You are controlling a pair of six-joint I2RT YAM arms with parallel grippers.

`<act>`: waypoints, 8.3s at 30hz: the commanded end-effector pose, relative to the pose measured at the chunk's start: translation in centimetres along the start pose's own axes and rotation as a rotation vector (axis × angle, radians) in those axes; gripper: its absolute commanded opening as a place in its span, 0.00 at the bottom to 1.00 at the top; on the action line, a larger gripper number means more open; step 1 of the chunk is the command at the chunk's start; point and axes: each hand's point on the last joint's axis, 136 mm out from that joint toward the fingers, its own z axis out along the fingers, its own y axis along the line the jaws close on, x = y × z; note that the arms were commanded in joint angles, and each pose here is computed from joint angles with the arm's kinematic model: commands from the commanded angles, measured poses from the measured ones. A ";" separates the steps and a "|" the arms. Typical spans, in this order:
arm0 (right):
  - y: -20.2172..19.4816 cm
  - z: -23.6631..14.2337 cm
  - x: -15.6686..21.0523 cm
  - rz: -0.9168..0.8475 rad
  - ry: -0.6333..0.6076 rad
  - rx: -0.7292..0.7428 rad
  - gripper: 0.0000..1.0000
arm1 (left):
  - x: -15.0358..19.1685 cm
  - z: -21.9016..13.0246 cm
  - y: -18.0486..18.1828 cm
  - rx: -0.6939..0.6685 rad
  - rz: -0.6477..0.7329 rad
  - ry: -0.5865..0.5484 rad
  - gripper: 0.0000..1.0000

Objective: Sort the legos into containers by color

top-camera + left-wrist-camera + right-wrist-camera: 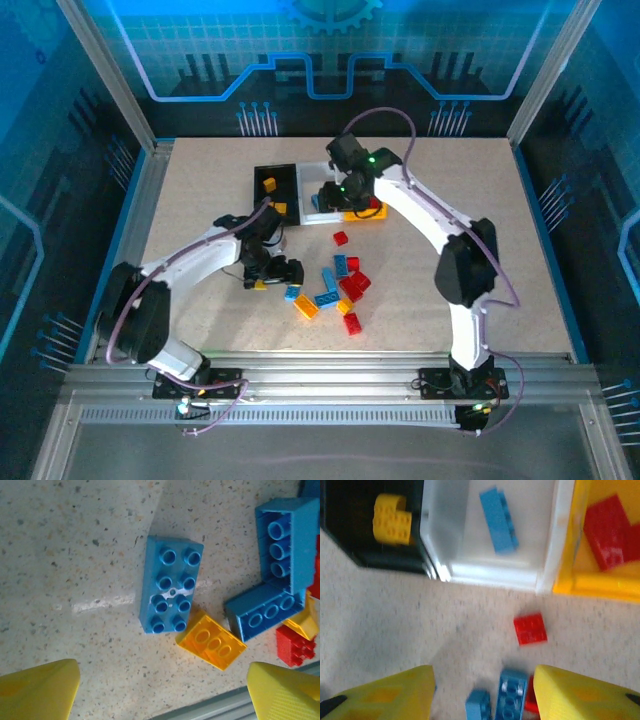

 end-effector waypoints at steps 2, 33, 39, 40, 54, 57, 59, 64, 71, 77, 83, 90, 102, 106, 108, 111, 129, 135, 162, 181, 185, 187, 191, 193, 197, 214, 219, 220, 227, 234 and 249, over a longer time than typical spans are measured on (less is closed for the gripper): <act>-0.2 -0.2 4.1 0.011 0.045 -0.011 0.56 | -2.2 0.9 -0.6 -0.047 0.086 -0.026 0.84; -1.7 -1.9 8.0 0.029 0.056 0.010 0.57 | -3.5 6.2 1.3 -0.311 0.175 0.078 0.51; -1.7 -1.7 8.1 0.034 0.059 0.005 0.57 | -3.4 6.4 1.8 -0.331 0.169 0.083 0.52; -1.7 -1.7 8.1 0.034 0.058 0.004 0.57 | -3.4 6.4 1.9 -0.336 0.167 0.085 0.48; -2.9 -3.4 7.5 0.075 0.012 -0.006 0.57 | -8.9 -2.2 0.8 -0.271 0.113 -0.098 0.34; -3.7 -4.3 7.4 0.106 -0.006 -0.013 0.57 | -12.3 -6.4 -0.4 -0.213 0.087 -0.211 0.34; -4.3 -5.0 7.6 0.125 -0.020 -0.014 0.57 | -14.5 -8.7 -1.5 -0.171 0.080 -0.276 0.34; -6.2 -6.6 8.1 0.179 -0.069 -0.003 0.57 | -18.8 -11.8 -4.1 -0.107 0.088 -0.383 0.34; -8.0 -7.3 9.8 0.257 -0.061 -0.004 0.57 | -23.5 -11.3 -6.5 -0.018 0.058 -0.466 0.34; -8.3 -7.6 11.6 0.293 -0.045 -0.005 0.57 | -27.2 -9.7 -8.6 0.044 0.046 -0.507 0.34; -7.9 -7.8 13.7 0.293 -0.024 0.009 0.57 | -29.9 -7.6 -9.9 0.056 0.062 -0.521 0.35; -7.4 -8.1 15.3 0.256 -0.016 0.050 0.57 | -30.7 -5.2 -9.5 0.045 0.054 -0.496 0.37; -6.2 -8.0 15.7 0.237 -0.023 0.047 0.57 | -29.9 -5.7 -9.5 0.050 0.048 -0.474 0.57; -5.5 -7.5 15.3 0.196 -0.009 0.053 0.57 | -28.6 -8.4 -10.2 0.073 0.064 -0.486 0.63; -5.0 -7.1 15.3 0.166 0.010 0.056 0.57 | -27.3 -9.8 -10.4 0.080 0.080 -0.484 0.65; -4.1 -6.4 15.1 0.122 0.048 0.043 0.57 | -24.0 -11.6 -9.7 0.063 0.104 -0.464 0.71; 10.5 2.3 20.5 -0.620 0.357 -0.023 0.61 | 2.2 -9.2 2.8 0.110 -0.262 -0.281 0.91; 12.2 4.8 21.2 -0.683 0.397 -0.002 0.63 | 5.1 -10.9 4.9 0.071 -0.314 -0.351 0.97; 7.9 8.6 21.7 -0.614 0.457 0.175 0.58 | 8.5 -10.9 7.8 -0.019 -0.401 -0.326 0.99; 6.5 10.9 21.1 -0.599 0.432 0.266 0.49 | 9.3 -10.9 7.9 -0.025 -0.386 -0.311 0.99; 6.3 10.6 20.1 -0.585 0.391 0.293 0.40 | 9.4 -10.8 7.9 -0.021 -0.387 -0.307 0.99; 6.7 10.1 19.5 -0.581 0.365 0.281 0.39 | 9.5 -10.8 7.9 -0.022 -0.384 -0.305 0.99; 7.6 8.5 17.6 -0.549 0.313 0.240 0.38 | 9.4 -11.1 7.8 -0.021 -0.374 -0.313 0.99; 7.9 7.5 16.2 -0.502 0.280 0.203 0.37 | 9.3 -11.2 7.8 -0.017 -0.373 -0.317 0.99; 8.2 5.8 12.9 -0.374 0.225 0.103 0.36 | 9.0 -11.8 7.5 -0.007 -0.370 -0.335 0.99; 12.8 5.2 -6.4 0.017 -0.030 -0.381 0.36 | 7.1 -14.9 4.3 0.133 -0.318 -0.410 0.99; 12.8 7.7 -9.9 0.089 -0.079 -0.422 0.37 | 7.3 -14.8 4.0 0.147 -0.307 -0.393 0.99; 12.6 8.2 -10.4 0.105 -0.086 -0.423 0.37 | 7.3 -14.8 4.0 0.148 -0.305 -0.389 0.99; 10.8 10.5 -13.2 0.183 -0.155 -0.442 0.42 | 7.4 -14.6 4.0 0.129 -0.285 -0.358 0.99; 10.0 10.8 -14.5 0.219 -0.194 -0.444 0.59 | 7.2 -13.9 4.1 0.131 -0.301 -0.341 0.99; 6.8 1.6 -7.6 0.062 -0.033 -0.275 0.62 | 3.0 -11.6 1.3 0.161 -0.152 -0.289 0.99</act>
